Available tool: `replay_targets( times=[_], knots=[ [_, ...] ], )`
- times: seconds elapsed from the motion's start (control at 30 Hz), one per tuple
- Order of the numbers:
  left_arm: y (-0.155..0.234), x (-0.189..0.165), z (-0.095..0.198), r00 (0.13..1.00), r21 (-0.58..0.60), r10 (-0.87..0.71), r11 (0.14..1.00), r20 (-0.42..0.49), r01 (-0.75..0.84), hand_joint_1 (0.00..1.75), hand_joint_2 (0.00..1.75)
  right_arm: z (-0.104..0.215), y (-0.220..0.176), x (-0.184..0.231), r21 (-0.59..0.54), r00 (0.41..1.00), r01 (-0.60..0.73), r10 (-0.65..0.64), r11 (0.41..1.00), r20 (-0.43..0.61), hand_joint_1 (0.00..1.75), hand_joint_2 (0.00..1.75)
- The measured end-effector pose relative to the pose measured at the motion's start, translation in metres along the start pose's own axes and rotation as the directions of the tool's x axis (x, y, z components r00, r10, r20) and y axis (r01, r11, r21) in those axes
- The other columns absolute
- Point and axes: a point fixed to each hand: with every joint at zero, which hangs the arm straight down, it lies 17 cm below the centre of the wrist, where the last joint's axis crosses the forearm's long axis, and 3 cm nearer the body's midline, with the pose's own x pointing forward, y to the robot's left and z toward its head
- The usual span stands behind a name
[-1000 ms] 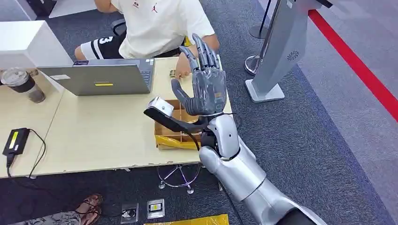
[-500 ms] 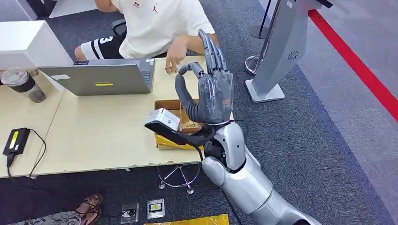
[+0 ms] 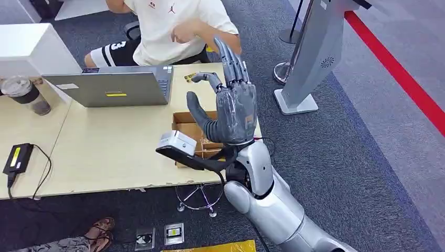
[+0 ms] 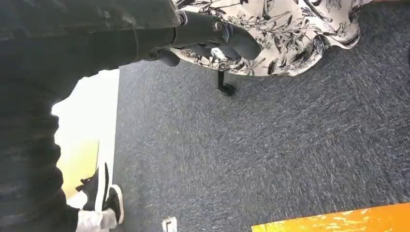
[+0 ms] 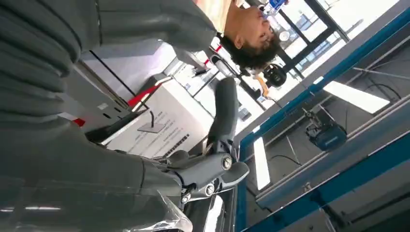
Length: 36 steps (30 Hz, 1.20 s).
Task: Pass the card to the sensor for recognition and then transmit it.
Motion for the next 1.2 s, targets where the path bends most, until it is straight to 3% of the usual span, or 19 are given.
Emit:
replay_targets(
  times=[0.37,0.57,0.73,0.93,0.97,1.0,1.1,1.2],
  knots=[
    [0.002,-0.001,0.0,1.0,0.011,0.001,1.0,-0.006,-0.001,0.0,1.75,0.003,0.0,-0.006,0.004,0.999,0.0,0.0,1.0,-0.039,0.0,1.75],
    [0.003,-0.001,0.0,1.0,0.021,0.01,1.0,-0.007,-0.01,0.0,1.75,0.023,0.001,-0.039,0.013,0.992,-0.017,0.018,1.0,-0.127,0.0,1.75],
    [0.007,-0.001,-0.001,1.0,0.036,0.025,0.999,-0.007,-0.025,0.0,1.75,0.05,-0.001,-0.099,0.018,0.954,-0.008,0.013,1.0,-0.3,0.0,1.75],
    [0.016,-0.012,-0.003,0.996,0.07,0.07,0.995,-0.06,-0.065,0.0,1.75,0.139,0.024,-0.231,0.103,0.805,0.061,0.012,0.993,-0.594,0.0,1.75],
    [0.018,-0.014,-0.004,0.995,0.078,0.078,0.994,-0.069,-0.073,0.0,1.75,0.159,0.031,-0.249,0.128,0.769,0.072,0.027,0.989,-0.638,0.72,1.75],
    [0.02,-0.016,-0.004,0.993,0.082,0.087,0.993,-0.076,-0.08,0.0,1.75,0.176,0.037,-0.262,0.145,0.741,0.085,0.035,0.986,-0.671,1.75,1.75],
    [0.026,-0.021,-0.005,0.99,0.095,0.098,0.992,-0.1,-0.088,0.0,1.75,0.235,0.051,-0.302,0.191,0.607,0.137,0.07,0.972,-0.791,1.75,1.75],
    [0.032,-0.029,-0.007,0.986,0.104,0.103,0.991,-0.133,-0.09,0.0,1.75,0.332,0.07,-0.329,0.258,0.403,0.23,0.15,0.938,-0.903,1.75,1.75]
  ],
)
